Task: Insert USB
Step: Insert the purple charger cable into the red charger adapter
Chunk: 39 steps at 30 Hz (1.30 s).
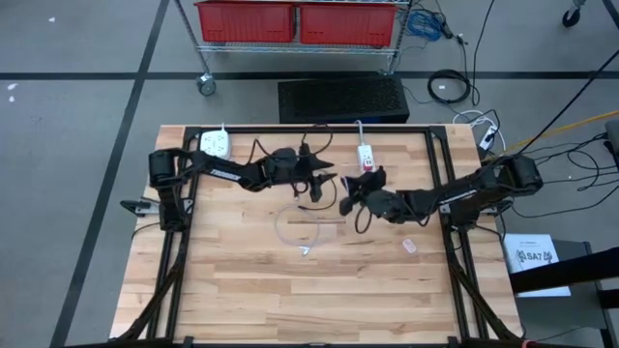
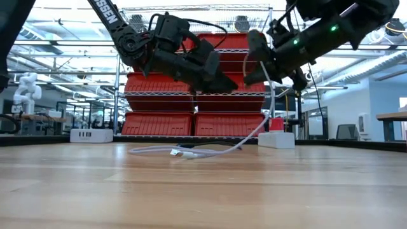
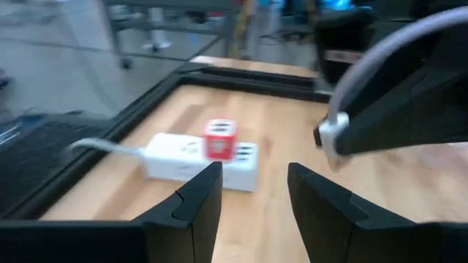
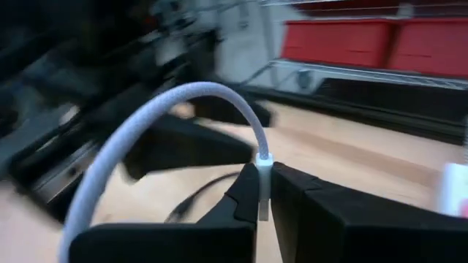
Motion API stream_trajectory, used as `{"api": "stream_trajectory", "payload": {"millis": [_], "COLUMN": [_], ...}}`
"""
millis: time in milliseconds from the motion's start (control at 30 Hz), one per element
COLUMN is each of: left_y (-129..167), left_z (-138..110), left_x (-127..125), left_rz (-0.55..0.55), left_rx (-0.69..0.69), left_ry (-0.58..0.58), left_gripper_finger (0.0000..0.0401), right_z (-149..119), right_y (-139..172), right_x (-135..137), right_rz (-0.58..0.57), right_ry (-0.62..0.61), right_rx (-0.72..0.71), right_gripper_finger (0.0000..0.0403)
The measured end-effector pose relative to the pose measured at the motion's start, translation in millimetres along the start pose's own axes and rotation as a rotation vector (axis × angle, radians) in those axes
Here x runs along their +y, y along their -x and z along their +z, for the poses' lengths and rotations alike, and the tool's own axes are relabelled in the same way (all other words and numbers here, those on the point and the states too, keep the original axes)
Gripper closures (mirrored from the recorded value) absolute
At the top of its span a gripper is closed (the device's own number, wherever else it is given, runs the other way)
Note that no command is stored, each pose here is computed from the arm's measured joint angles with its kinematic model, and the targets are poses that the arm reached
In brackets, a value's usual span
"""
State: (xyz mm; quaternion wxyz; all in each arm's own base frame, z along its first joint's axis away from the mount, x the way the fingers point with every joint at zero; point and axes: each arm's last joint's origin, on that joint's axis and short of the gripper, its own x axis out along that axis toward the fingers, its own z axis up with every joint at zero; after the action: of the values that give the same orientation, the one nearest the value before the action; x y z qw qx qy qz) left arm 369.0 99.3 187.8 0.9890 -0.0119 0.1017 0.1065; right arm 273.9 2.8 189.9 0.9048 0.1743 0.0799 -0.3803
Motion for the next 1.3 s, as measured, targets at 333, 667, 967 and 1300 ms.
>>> {"api": "stream_trajectory", "payload": {"millis": [333,667,967,1300], "left_y": [4,13,10,7], "left_z": [5,16,24,24], "left_x": [12,21,17,8], "left_rz": [-0.432,-0.728,-0.716,-0.669], "left_rx": [-0.072,-0.174,-0.189,-0.183], "left_ry": [-0.009,-0.019,-0.017,-0.027], "left_gripper_finger": [0.0239,0.0239,0.0239,0.0269], "right_z": [3,17,22,27], "right_y": [14,23,14,5], "right_x": [13,12,6,-2], "right_rz": [0.217,0.349,0.419,0.45], "right_ry": [0.127,0.171,0.169,0.174], "right_rx": [0.051,0.068,0.103,0.12], "right_gripper_finger": [0.0403,0.0403,0.0403,0.0403]}}
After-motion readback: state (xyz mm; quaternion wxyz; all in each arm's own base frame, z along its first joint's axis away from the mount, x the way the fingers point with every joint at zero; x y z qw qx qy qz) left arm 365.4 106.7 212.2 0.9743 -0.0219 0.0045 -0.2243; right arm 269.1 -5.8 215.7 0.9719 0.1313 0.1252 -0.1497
